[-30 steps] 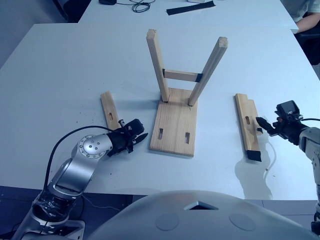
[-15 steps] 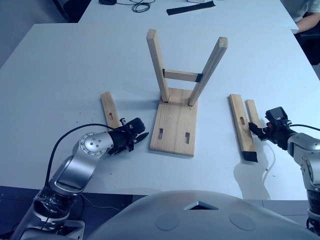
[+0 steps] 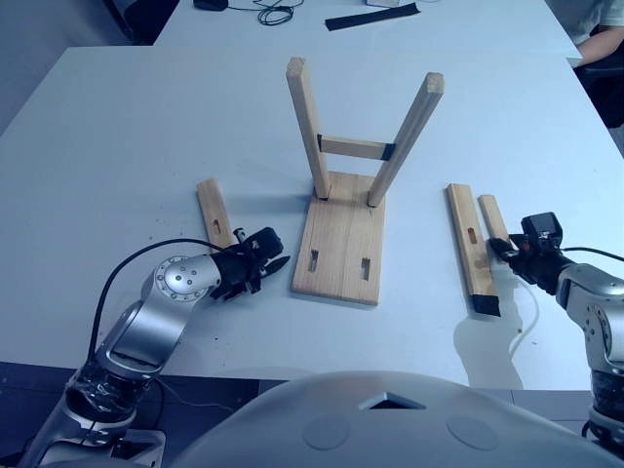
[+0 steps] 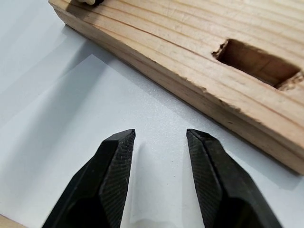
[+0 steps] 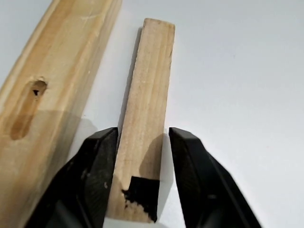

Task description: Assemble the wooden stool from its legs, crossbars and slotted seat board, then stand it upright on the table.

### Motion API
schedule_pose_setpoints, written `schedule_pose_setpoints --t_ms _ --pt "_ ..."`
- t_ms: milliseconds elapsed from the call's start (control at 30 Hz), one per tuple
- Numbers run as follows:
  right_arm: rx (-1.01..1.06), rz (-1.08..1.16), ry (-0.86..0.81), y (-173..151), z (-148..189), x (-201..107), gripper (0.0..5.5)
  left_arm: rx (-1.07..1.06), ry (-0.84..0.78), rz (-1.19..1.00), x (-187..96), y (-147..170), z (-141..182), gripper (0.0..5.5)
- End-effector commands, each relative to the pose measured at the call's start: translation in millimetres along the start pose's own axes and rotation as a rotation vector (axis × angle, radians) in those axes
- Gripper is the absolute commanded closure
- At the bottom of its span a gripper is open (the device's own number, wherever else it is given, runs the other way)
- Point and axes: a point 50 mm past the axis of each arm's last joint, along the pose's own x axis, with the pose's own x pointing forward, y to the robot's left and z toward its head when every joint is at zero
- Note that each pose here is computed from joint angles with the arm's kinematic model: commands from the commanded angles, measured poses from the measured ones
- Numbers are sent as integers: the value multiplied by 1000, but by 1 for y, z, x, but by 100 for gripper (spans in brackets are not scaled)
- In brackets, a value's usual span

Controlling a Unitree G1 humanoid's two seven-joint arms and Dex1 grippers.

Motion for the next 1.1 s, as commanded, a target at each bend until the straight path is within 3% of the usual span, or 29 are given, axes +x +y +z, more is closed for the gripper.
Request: schedule_pose_setpoints --t_ms 33,233,367,433,533,633,800,933,1100 --pt "74 17 120 2 -19 5 419 -6 -6 27 -2 7 3 346" --pt "-63 -36 -60 -12 16 4 419 -102 -72 62 -26 33 3 346" --pt "-98 18 -359 -21 76 -15 419 -174 -245 78 -57 67 23 346" --pt "-78 147 -530 -21 108 -34 419 -198 -400 8 -68 72 45 346" --pt "-56 516 -691 -7 137 -71 419 -280 -608 -149 -71 69 64 346" --pt "-65 779 -718 1 148 -94 419 -290 -690 -225 -63 61 83 346" --pt "-136 1067 -643 27 150 -105 419 -332 -862 -362 -59 49 122 261" --pt "-211 1193 -564 53 146 -96 419 -422 -985 -583 -62 43 139 257" --pt "-263 1314 -527 68 148 -96 419 -487 -991 -675 -57 44 144 257"
